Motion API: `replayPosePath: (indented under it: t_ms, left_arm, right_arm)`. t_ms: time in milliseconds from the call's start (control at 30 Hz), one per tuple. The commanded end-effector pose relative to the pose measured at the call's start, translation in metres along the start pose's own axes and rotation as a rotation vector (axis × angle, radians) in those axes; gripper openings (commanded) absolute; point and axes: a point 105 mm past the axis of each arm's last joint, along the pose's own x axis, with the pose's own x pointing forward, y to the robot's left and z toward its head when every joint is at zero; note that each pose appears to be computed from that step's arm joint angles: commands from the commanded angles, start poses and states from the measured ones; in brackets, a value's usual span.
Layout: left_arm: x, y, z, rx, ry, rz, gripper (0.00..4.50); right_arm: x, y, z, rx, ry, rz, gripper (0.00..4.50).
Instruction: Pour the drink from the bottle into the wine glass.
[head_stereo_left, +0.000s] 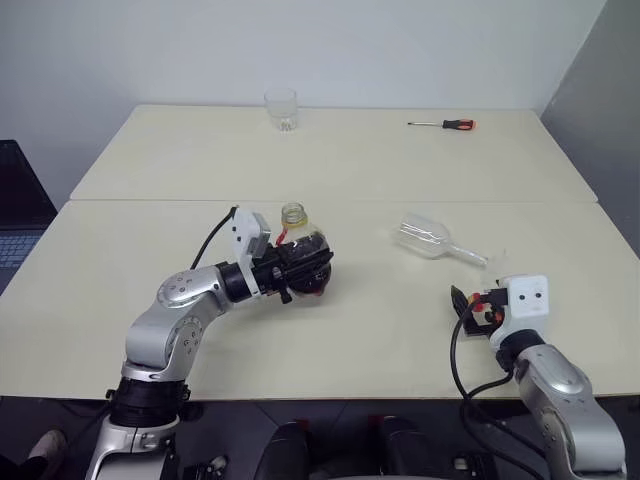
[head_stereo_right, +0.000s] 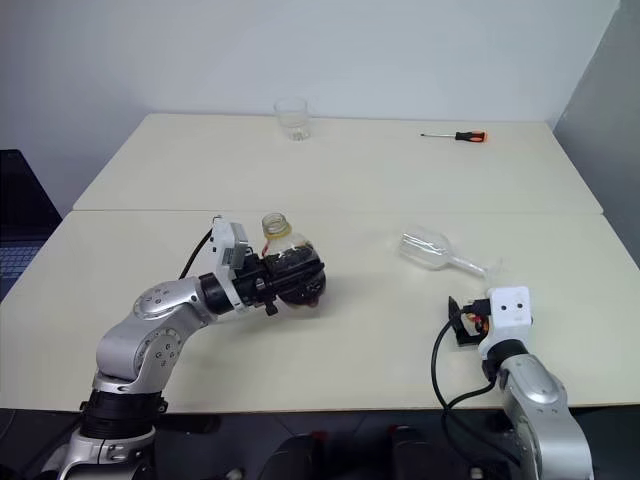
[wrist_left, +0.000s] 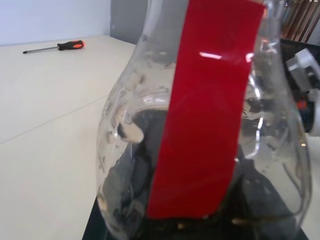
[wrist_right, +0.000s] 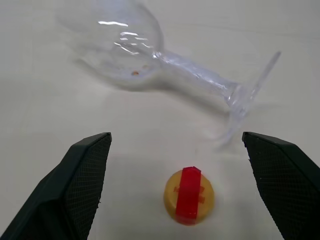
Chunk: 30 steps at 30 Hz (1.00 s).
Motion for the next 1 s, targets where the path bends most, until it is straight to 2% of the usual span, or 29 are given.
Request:
replayPosePath:
  t_ms: [33, 200, 367, 600, 733, 1000]
  left_arm:
    - [-0.004, -0.001, 0.018, 0.046, -0.05, 0.0, 1.47]
    - [-0.007, 0.013, 0.015, 0.062, -0.05, 0.104, 1.47]
    - [-0.014, 0.04, 0.011, 0.093, -0.055, 0.288, 1.47]
    - [-0.042, 0.091, 0.007, 0.121, -0.06, 0.583, 1.47]
    - [-0.067, 0.116, 0.011, 0.136, -0.083, 0.734, 1.47]
    - [-0.098, 0.146, 0.02, 0.176, -0.108, 0.9, 1.47]
  right_arm:
    - [-0.012, 0.005, 0.03, -0.027, -0.106, 0.06, 4.47]
    - [-0.016, 0.029, 0.044, -0.056, -0.178, 0.21, 4.47]
    - [-0.004, 0.069, 0.072, -0.027, -0.284, 0.452, 4.47]
    - [0.016, 0.098, 0.107, 0.012, -0.4, 0.605, 4.47]
    - [0.012, 0.115, 0.115, 0.041, -0.436, 0.719, 4.47]
    - [0.006, 0.137, 0.12, 0.003, -0.475, 0.878, 4.47]
